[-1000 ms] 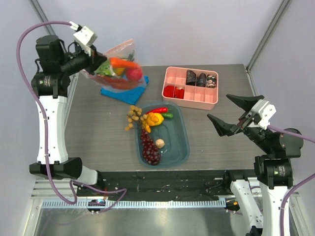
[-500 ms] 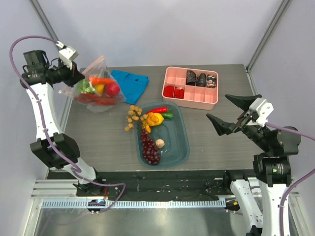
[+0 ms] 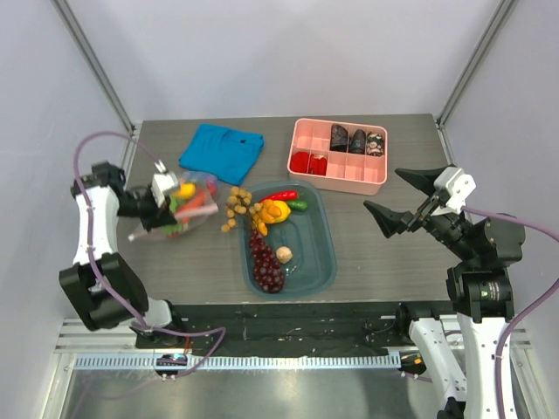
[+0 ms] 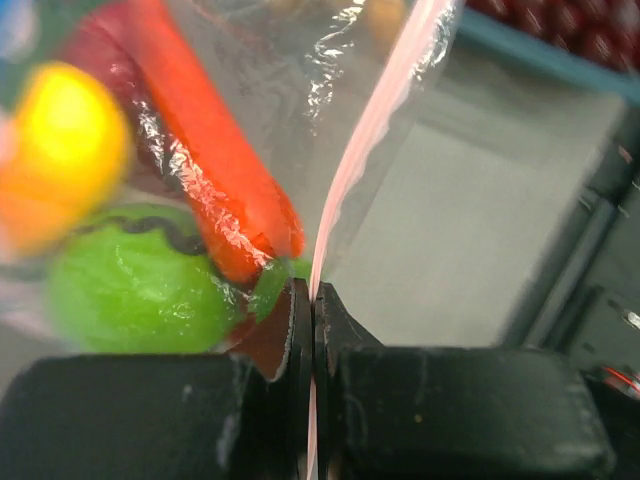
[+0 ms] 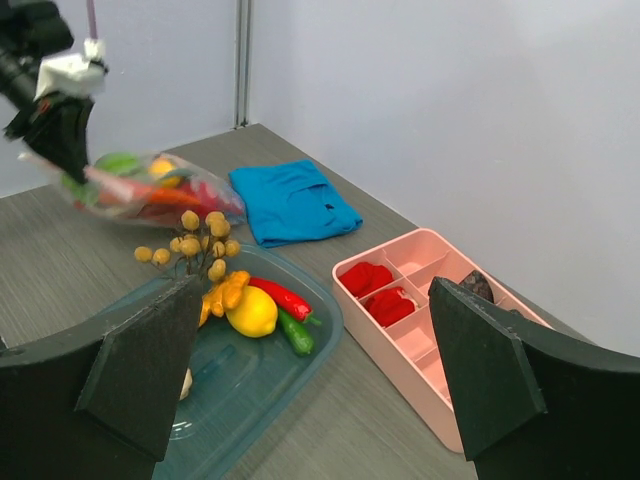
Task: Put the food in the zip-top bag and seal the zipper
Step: Place the zipper food storage bag at the center of the board, then reset both arms
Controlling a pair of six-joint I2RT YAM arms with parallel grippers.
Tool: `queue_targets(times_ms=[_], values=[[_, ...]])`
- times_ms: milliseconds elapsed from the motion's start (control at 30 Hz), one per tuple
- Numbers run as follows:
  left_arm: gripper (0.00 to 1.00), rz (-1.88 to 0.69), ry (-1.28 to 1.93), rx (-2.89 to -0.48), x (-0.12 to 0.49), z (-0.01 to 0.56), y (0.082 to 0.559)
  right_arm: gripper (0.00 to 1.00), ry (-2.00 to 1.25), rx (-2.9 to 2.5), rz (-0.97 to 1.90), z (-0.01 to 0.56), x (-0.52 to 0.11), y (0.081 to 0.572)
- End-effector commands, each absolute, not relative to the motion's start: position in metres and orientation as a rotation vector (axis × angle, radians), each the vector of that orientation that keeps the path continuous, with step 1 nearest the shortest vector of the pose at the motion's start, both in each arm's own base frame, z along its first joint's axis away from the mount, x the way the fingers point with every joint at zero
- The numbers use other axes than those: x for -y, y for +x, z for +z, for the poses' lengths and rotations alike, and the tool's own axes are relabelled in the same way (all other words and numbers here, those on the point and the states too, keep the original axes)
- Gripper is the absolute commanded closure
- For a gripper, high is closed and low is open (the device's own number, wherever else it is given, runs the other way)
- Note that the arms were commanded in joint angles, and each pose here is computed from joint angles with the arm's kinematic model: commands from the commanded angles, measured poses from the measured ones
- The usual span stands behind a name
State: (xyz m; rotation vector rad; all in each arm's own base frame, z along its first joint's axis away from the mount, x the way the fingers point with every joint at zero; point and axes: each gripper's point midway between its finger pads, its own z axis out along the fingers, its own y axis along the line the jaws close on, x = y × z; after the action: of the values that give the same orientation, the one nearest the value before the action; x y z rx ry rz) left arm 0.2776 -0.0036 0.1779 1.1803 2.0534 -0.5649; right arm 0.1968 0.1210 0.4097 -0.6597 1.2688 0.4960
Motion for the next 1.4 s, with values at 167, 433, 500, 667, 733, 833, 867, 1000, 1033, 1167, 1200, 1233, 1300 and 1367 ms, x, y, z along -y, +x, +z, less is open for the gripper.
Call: queue_targets(times_ms=[167, 433, 500, 667, 733, 833, 867, 1000, 1033, 1167, 1200, 1233, 1300, 1367], values=[[0.83, -0.654, 1.529, -2.1, 0.015, 0.12, 0.168, 0.0, -0.688, -1.268, 0.476, 0.405, -0.121, 0.194], [0.0, -0.661, 1.328, -2.018, 0.047, 0.208, 0.172, 0.0, -0.609, -1.372, 0.501, 0.38, -0.115, 0.2], [0.0, -0.678, 1.155, -2.049, 0.056, 0.239, 0.185, 0.0, -0.568, -1.412, 0.51, 0.372, -0.112, 0.204], [0.0, -0.515, 0.675, -2.109, 0.052, 0.326, 0.271, 0.0, -0.448, -1.558, 0.539, 0.343, -0.105, 0.226], [0.0, -0.402, 0.509, -2.191, 0.038, 0.341, 0.301, 0.0, -0.392, -1.619, 0.529, 0.331, -0.099, 0.238], [0.0, -0.325, 0.298, -2.254, 0.022, 0.345, 0.34, 0.0, -0.326, -1.751, 0.48, 0.3, -0.086, 0.265], [0.0, -0.308, 0.251, -2.272, 0.018, 0.343, 0.348, 0.0, -0.296, -1.793, 0.455, 0.293, -0.081, 0.273], [0.0, -0.277, 0.007, -2.291, 0.005, 0.328, 0.376, 0.0, -0.217, -1.939, 0.388, 0.269, -0.065, 0.301], [0.0, -0.297, 0.012, -2.304, 0.007, 0.317, 0.378, 0.0, -0.19, -1.988, 0.362, 0.258, -0.06, 0.31], [0.0, -0.325, 0.02, -2.338, 0.012, 0.287, 0.366, 0.0, -0.144, -2.073, 0.319, 0.235, -0.051, 0.322], [0.0, -0.331, 0.016, -2.384, 0.012, 0.267, 0.359, 0.0, -0.143, -2.082, 0.32, 0.232, -0.051, 0.323], [0.0, -0.32, 0.033, -2.394, 0.011, 0.26, 0.355, 0.0, -0.138, -2.093, 0.32, 0.228, -0.05, 0.324], [0.0, -0.317, 0.038, -2.431, 0.012, 0.241, 0.339, 0.0, -0.129, -2.108, 0.322, 0.221, -0.05, 0.323], [0.0, -0.291, 0.08, -2.435, 0.011, 0.231, 0.331, 0.0, -0.113, -2.129, 0.317, 0.212, -0.048, 0.324]])
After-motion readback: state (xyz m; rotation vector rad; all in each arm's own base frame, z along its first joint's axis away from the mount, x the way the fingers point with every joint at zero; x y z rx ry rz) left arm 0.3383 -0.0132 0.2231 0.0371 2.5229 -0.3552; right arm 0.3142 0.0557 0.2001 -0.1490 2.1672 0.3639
